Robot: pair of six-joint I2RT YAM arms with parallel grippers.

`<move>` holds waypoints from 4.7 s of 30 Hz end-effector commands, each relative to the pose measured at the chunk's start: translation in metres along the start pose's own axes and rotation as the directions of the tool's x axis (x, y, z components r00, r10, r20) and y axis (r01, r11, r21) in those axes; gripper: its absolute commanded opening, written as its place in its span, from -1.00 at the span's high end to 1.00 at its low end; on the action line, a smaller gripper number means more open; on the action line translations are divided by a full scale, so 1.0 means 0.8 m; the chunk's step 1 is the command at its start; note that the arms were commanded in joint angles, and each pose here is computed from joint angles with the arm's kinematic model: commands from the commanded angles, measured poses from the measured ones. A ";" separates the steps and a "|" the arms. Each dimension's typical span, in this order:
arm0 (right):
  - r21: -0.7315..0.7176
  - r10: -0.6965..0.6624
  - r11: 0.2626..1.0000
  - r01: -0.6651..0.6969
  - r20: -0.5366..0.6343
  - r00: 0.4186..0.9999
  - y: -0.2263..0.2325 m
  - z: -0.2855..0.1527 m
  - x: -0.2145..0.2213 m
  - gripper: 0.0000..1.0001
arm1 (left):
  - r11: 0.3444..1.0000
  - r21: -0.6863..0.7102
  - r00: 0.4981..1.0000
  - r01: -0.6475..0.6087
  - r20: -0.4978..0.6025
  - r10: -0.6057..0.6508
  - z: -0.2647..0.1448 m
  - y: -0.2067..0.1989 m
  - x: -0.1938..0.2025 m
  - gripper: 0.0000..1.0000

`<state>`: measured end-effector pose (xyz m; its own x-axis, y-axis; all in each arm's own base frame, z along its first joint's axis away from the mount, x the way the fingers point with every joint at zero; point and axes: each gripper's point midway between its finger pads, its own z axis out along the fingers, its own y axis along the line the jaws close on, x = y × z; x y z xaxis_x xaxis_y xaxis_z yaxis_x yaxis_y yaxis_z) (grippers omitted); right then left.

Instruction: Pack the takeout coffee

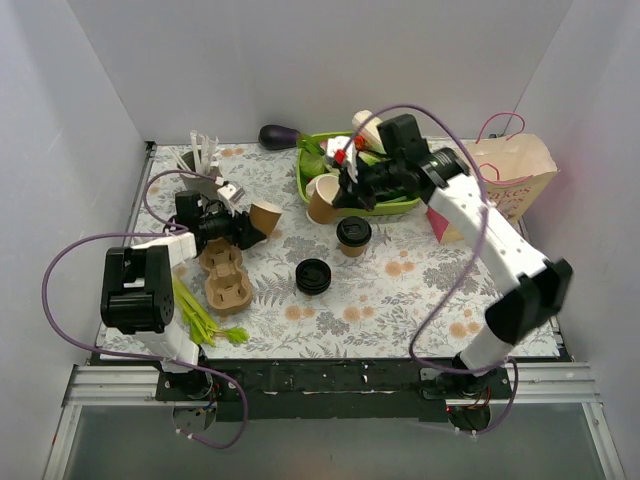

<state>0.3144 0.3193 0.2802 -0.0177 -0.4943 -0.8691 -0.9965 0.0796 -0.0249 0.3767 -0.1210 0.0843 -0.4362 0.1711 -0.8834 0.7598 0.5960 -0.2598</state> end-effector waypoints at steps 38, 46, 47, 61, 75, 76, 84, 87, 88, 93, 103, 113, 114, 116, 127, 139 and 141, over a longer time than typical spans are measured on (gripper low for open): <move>-0.040 -0.166 0.986 0.164 -0.416 0.894 0.118 -0.069 0.196 0.97 | 0.943 0.096 0.945 -0.318 0.110 0.308 0.144 0.007 -0.059 -0.50; -0.047 -0.140 0.990 0.133 -0.425 0.895 0.118 -0.062 0.205 0.97 | 0.960 0.080 0.963 -0.268 0.065 0.263 0.145 0.013 -0.056 -0.53; -0.053 -0.138 0.990 0.128 -0.430 0.892 0.118 -0.061 0.207 0.97 | 0.963 0.071 0.965 -0.262 0.055 0.258 0.144 0.015 -0.054 -0.53; -0.029 -0.216 0.975 0.222 -0.377 0.901 0.109 -0.031 0.229 0.97 | 0.971 0.017 0.972 -0.237 -0.010 0.237 0.118 0.009 -0.048 -0.96; -0.104 -0.230 0.973 0.206 -0.389 0.892 0.143 -0.036 0.242 0.27 | 0.984 -0.082 0.986 -0.161 -0.056 0.156 0.041 -0.035 -0.049 -0.97; -0.091 -0.232 0.973 0.213 -0.378 0.896 0.141 -0.040 0.232 0.22 | 0.982 -0.086 0.985 -0.170 -0.037 0.168 0.030 -0.044 -0.062 -0.96; 0.000 -0.200 0.977 0.211 -0.318 0.927 0.131 -0.056 0.181 0.05 | 0.911 0.213 0.934 -0.353 0.014 0.358 -0.024 -0.146 -0.095 -0.84; 0.069 -0.129 0.985 0.157 -0.303 0.944 0.120 -0.059 0.173 0.05 | 0.829 0.403 0.897 -0.388 -0.042 0.440 -0.031 -0.178 -0.081 -0.68; 0.092 -0.104 0.986 0.136 -0.288 0.952 0.115 -0.060 0.170 0.05 | 0.827 0.468 0.900 -0.312 -0.132 0.414 -0.041 -0.190 -0.055 -0.62; 0.234 0.061 0.972 -0.022 -0.163 0.985 0.072 -0.073 0.140 0.00 | 0.759 0.588 0.843 -0.280 -0.228 0.488 -0.023 -0.201 -0.028 -0.33; 0.379 0.284 0.890 -0.253 -0.027 0.958 0.029 -0.109 0.136 -0.08 | 0.704 0.594 0.748 -0.388 -0.243 0.617 0.050 -0.237 0.012 -0.03; 0.394 0.323 0.873 -0.289 -0.022 0.946 0.036 -0.116 0.160 -0.07 | 0.683 0.619 0.692 -0.387 -0.295 0.659 0.067 -0.244 0.053 0.06; 0.395 0.326 0.872 -0.290 -0.025 0.945 0.037 -0.116 0.162 -0.08 | 0.681 0.625 0.689 -0.381 -0.300 0.660 0.066 -0.244 0.058 0.06; 0.403 0.331 0.867 -0.292 -0.029 0.943 0.035 -0.117 0.166 -0.08 | 0.668 0.644 0.682 -0.372 -0.299 0.668 0.064 -0.247 0.065 0.06; 0.406 0.346 0.861 -0.307 -0.025 0.938 0.031 -0.116 0.172 -0.06 | 0.676 0.626 0.669 -0.388 -0.313 0.674 0.069 -0.241 0.072 0.32; 0.403 0.356 0.867 -0.294 -0.086 0.931 0.031 -0.111 0.202 -0.02 | 0.734 0.587 0.740 -0.342 -0.313 0.595 0.057 -0.260 0.033 0.74; 0.416 0.361 0.862 -0.288 -0.107 0.926 0.025 -0.111 0.212 -0.01 | 0.745 0.573 0.760 -0.342 -0.298 0.578 0.054 -0.266 0.021 0.75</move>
<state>0.2753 0.1667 0.1863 -0.3953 -0.4975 -0.7722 -0.8205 0.5691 0.0533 0.2275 -0.2664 0.0647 -0.0295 0.7766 -0.6294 0.9855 -0.0827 -0.1482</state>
